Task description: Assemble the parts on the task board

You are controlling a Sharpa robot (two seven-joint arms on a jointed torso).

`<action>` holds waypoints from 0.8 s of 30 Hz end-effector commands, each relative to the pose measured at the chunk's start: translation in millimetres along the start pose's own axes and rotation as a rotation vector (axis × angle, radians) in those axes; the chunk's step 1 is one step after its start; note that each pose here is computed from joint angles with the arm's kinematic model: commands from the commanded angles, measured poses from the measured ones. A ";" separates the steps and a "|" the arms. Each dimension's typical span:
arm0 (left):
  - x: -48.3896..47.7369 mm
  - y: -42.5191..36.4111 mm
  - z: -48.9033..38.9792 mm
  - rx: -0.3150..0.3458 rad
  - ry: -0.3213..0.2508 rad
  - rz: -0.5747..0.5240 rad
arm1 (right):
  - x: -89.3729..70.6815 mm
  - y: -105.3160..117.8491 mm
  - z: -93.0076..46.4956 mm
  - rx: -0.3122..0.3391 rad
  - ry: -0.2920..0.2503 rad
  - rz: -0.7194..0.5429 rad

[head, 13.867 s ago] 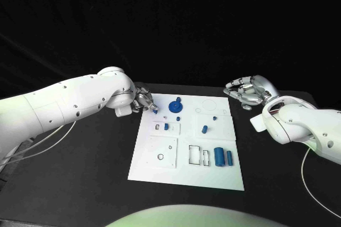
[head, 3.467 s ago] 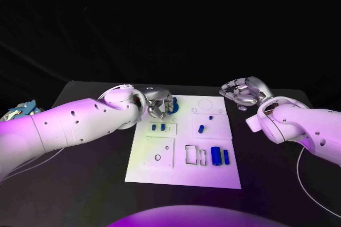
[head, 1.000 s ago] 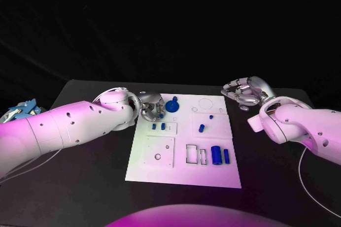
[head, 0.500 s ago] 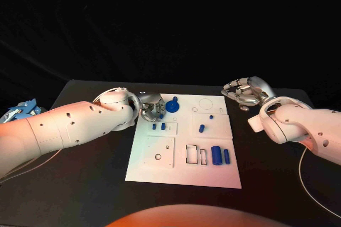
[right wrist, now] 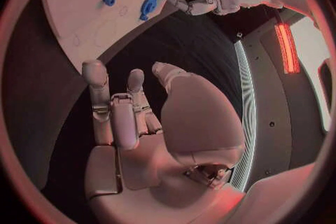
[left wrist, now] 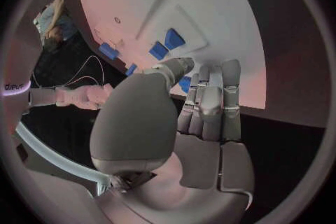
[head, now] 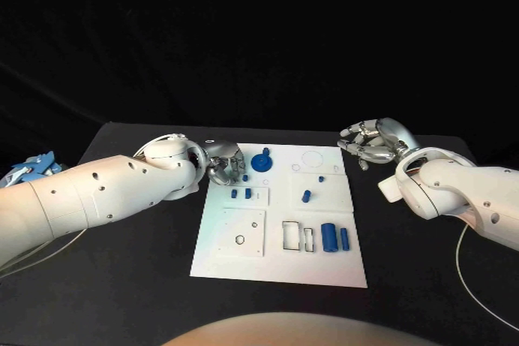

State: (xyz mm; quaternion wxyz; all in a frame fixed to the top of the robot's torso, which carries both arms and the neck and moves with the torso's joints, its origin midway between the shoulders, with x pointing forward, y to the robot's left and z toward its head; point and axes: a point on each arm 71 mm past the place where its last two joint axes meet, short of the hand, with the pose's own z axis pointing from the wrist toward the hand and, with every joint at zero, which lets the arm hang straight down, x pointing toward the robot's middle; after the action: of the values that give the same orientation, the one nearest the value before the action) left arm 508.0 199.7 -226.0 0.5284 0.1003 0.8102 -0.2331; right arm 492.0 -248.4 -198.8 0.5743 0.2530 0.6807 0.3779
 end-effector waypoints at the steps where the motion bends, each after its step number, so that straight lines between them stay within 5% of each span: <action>1: -3.2 2.0 -2.6 0.002 -0.022 -0.030 | 5.7 0.9 0.0 -0.033 0.091 -0.088; 8: -17.4 13.3 -12.7 0.028 -0.125 -0.202 | 15.4 5.2 -1.8 -0.147 0.207 -0.357; 15: -32.5 23.3 -26.5 0.151 -0.258 -0.659 | 30.0 8.9 -6.9 -0.236 0.263 -0.705; 24: -49.3 33.8 -44.2 0.294 -0.477 -1.134 | 44.7 13.4 -5.9 -0.267 0.278 -0.851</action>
State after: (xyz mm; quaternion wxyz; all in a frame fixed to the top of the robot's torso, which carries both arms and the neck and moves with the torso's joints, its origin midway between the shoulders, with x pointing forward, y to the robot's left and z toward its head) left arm 505.4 247.9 -186.9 0.4853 -0.2297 0.6584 -0.5274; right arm 476.1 -209.1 -210.8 0.6051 -0.1271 0.7387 0.2682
